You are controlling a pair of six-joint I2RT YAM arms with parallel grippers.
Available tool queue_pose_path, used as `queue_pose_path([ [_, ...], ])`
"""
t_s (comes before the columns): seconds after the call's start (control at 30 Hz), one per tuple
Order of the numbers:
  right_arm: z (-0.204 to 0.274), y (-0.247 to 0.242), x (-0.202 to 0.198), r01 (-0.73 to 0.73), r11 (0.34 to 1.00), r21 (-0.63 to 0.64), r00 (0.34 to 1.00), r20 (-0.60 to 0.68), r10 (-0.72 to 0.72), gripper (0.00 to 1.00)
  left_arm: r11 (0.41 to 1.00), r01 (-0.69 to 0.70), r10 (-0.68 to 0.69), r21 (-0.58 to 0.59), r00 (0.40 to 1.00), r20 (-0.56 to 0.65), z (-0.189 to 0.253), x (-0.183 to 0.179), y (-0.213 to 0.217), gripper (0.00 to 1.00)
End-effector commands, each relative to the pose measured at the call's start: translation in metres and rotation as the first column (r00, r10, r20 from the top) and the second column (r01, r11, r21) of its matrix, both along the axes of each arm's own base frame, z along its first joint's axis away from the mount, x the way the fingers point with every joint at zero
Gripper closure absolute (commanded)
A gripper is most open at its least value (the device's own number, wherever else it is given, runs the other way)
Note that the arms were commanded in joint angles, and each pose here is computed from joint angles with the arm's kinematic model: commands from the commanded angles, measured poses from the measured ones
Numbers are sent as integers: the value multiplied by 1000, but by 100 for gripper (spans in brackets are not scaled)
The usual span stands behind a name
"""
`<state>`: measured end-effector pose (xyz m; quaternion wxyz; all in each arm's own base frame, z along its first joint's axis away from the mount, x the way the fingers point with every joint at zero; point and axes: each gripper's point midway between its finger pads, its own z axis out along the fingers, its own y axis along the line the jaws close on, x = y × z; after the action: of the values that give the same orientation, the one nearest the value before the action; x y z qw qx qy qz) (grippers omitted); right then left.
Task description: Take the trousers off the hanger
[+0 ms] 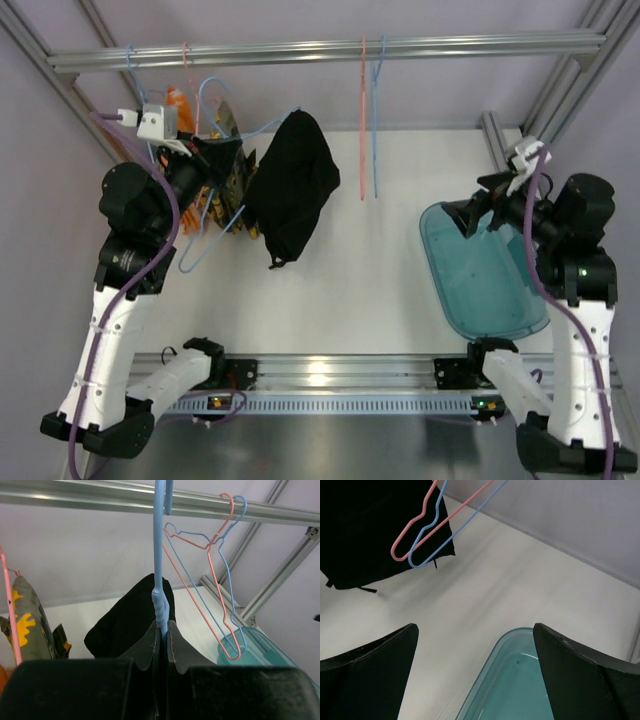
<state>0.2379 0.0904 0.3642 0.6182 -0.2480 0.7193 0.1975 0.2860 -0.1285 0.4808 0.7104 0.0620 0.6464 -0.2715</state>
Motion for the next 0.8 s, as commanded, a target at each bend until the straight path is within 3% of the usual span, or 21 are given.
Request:
queue_pose_path([
  [0.0, 34, 21, 16, -78, 997, 10, 994, 73, 77, 1, 993, 27, -24, -114, 999, 27, 20, -17, -1, 100],
  [0.13, 50, 85, 17, -221, 969, -112, 963, 134, 235, 1, 990, 17, -20, -141, 1000, -18, 12, -21, 2, 100],
  [0.3, 75, 133, 25, -271, 952, -143, 937, 189, 295, 1, 984, -24, 14, -178, 998, -56, 16, -16, 12, 100],
  [0.47, 78, 209, 6, -392, 914, -102, 889, 213, 405, 0, 971, -53, 34, -232, 996, -86, 33, -6, 16, 100],
  [0.67, 54, 272, -8, -381, 924, 12, 909, 188, 372, 1, 959, -84, 60, -271, 994, -93, 55, 4, 20, 100],
  [0.77, 32, 288, -3, -294, 955, 48, 948, 138, 285, 1, 955, -87, 63, -284, 994, -93, 60, 7, 20, 100],
])
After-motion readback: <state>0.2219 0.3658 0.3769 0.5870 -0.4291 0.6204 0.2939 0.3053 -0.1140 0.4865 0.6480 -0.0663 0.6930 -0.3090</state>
